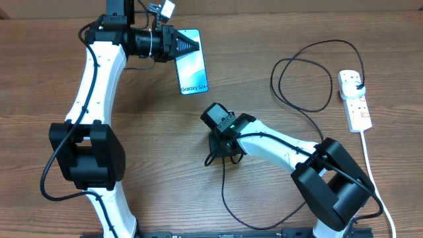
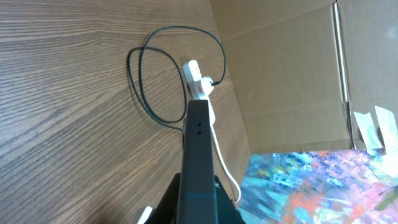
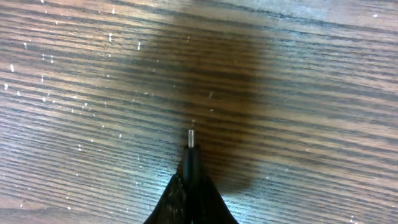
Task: Plug charger to phone and switch on socket
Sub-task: 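Close the right gripper on the cable's USB-C plug, then lift the plug with the right gripper toward the phone's bottom port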
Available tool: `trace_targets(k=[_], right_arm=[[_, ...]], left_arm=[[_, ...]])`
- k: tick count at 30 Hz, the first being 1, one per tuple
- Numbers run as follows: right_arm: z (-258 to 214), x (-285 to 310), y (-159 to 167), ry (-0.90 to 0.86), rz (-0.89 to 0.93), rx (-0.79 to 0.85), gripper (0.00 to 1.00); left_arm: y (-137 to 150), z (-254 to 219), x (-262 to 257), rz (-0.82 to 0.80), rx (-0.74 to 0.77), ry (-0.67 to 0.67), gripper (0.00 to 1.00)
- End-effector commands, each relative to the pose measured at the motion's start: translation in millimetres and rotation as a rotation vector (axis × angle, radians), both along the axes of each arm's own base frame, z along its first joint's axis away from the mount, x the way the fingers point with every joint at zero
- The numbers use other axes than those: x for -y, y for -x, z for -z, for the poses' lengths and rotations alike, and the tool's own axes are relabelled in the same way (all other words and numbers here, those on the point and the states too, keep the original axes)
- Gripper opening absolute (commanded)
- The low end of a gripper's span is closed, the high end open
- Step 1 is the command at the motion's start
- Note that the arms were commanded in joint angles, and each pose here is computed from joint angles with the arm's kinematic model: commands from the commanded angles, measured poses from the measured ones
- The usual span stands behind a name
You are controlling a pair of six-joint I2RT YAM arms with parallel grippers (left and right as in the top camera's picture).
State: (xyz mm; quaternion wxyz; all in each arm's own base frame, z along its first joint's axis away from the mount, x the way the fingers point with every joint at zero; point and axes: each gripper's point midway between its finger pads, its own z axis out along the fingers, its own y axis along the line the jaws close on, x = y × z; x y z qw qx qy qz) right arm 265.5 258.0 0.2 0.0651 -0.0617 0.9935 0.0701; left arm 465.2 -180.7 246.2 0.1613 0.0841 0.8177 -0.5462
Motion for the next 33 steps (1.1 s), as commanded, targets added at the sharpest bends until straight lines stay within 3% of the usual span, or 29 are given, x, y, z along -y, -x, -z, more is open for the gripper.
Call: trace_targets(k=[1,7,14,21,25,28,33], right_arm=[[1.2,-14.8,7.6,-0.067,-0.013,-0.067,0.04],[-19.2,-40.5,13.7,-0.258,-0.029,-0.181,0.04],[-58.8,-53.4,-6.9,-0.436,-0.036,-0.191,0.04],[-100.0,-40.8,-43.1,-0.741,0.022,-0.265,0.04],[-163.8,-39.5,-63.0,-1.11,-0.127,-0.254,0.04],[-202.7,-33.1,-67.1,-1.29,-0.288,-0.203,0.04],[-220.5,-27.2,-81.1,-1.335,-0.316,-0.149,0.04]], left_arm=[[5.7,-17.9,2.0,0.002,-0.002,0.032,0.04],[2.2,-21.4,2.4,-0.007,-0.003,0.045,0.04],[-5.7,-40.7,3.3,0.004,0.035,0.119,0.04],[-10.2,-45.9,1.3,-0.007,0.042,0.134,0.04],[-11.4,-47.0,1.3,-0.014,0.031,0.139,0.04],[-15.8,-51.9,1.5,-0.03,0.014,0.155,0.04],[-27.6,-68.6,2.0,-0.061,0.016,0.197,0.04]])
